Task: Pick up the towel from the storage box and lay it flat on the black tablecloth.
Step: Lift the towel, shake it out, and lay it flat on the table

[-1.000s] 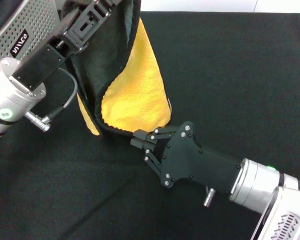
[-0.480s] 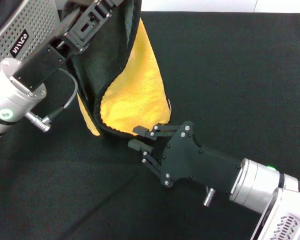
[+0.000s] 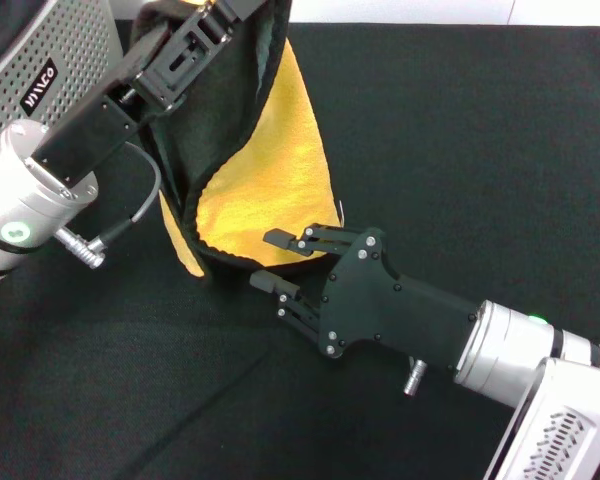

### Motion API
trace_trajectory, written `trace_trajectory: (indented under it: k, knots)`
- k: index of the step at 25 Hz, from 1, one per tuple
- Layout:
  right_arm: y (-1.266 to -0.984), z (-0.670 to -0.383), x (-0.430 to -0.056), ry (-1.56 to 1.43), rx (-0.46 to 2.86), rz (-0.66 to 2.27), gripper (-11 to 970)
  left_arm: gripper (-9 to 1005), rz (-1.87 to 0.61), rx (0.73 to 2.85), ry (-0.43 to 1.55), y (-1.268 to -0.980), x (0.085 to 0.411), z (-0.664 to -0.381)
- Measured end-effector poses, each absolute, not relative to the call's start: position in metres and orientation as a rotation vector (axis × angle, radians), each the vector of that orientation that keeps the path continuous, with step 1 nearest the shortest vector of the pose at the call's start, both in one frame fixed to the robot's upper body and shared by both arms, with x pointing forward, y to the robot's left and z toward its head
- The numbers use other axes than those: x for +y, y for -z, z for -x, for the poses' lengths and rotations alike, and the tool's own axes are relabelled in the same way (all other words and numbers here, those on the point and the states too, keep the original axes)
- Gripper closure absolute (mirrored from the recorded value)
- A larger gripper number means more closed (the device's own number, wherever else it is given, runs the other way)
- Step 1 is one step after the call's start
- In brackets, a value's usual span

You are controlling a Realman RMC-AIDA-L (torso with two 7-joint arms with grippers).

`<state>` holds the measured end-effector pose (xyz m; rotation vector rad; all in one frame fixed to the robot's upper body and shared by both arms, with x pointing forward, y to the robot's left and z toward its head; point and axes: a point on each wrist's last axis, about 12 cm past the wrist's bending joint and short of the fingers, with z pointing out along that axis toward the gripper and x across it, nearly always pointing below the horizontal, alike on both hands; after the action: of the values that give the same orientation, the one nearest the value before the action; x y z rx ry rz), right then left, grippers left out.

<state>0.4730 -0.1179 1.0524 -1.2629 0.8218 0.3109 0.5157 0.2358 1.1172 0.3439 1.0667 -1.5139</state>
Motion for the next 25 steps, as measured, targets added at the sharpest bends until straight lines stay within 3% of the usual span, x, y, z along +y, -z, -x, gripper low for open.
trace_trajectory:
  k: [11, 25]
  knots:
    - [-1.061, -0.490, -0.107, -0.302, 0.809, 1.281, 633, 966, -0.351, 1.075, 1.529, -1.115, 0.232, -0.513]
    - [-1.063, -0.487, -0.098, -0.327, 0.776, 1.315, 639, 966, -0.351, 1.075, 1.530, -1.115, 0.232, -0.514]
